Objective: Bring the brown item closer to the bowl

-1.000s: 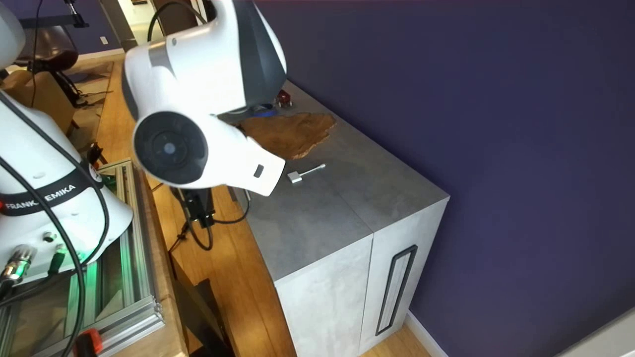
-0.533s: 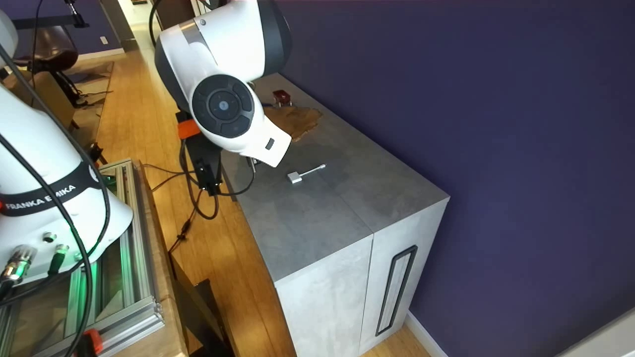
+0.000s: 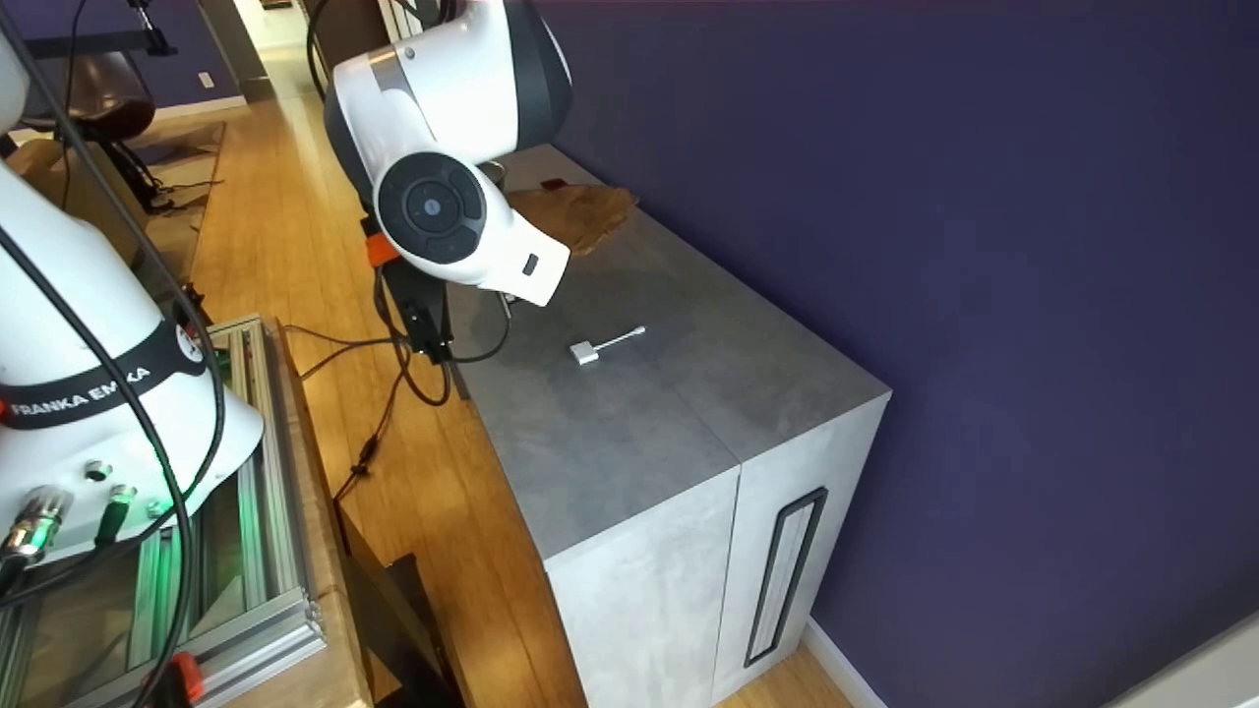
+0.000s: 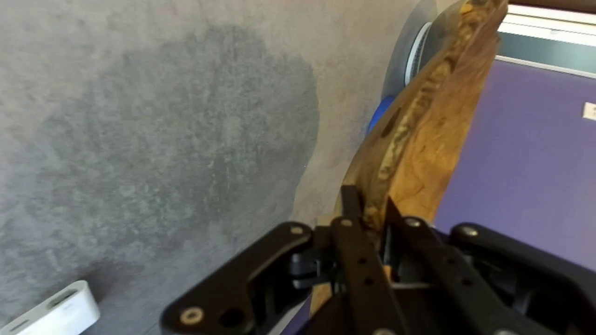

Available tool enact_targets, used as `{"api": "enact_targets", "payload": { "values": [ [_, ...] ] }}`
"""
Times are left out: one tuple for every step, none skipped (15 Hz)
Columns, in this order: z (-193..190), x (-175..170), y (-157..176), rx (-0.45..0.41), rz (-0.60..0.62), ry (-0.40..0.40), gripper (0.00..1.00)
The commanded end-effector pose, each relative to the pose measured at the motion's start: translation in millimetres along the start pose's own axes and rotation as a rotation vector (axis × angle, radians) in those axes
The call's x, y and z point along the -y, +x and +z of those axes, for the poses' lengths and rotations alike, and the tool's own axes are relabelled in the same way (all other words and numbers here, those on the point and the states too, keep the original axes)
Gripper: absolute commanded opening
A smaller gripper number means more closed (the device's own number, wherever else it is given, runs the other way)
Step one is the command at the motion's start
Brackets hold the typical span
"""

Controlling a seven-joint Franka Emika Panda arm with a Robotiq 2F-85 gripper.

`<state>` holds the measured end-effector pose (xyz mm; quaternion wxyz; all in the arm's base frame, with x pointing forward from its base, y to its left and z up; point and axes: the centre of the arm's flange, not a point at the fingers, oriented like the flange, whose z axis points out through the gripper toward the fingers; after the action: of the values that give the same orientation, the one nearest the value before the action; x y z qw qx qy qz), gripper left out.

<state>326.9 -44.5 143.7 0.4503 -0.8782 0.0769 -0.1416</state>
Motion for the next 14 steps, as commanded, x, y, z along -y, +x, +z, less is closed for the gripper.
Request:
{"api": "enact_targets", "payload": {
  "values": [
    [36,16,-2,-0.004,-0.037,0.02,0.03],
    [48,19,-2,0.011,-0.041,0.024,0.03],
    [60,23,0,0.02,-0.041,0.025,0.03],
    [73,25,2,0.03,-0.037,0.026,0.03],
    [85,27,4,0.031,-0.036,0.019,0.03],
    [96,27,9,0.026,-0.036,0.011,0.03],
    [104,24,15,0.019,-0.025,0.006,0.03],
    [110,23,20,0.012,-0.021,0.002,0.03],
    [115,20,26,0.003,-0.014,-0.001,0.03],
    [119,16,32,-0.008,-0.012,-0.005,0.03],
    [120,11,38,-0.018,-0.009,-0.007,0.03],
    [121,5,44,-0.021,-0.002,-0.011,0.03],
    [123,-1,48,-0.022,0.003,-0.013,0.03],
    [124,-6,50,-0.023,0.007,-0.016,0.03]
  ]
}}
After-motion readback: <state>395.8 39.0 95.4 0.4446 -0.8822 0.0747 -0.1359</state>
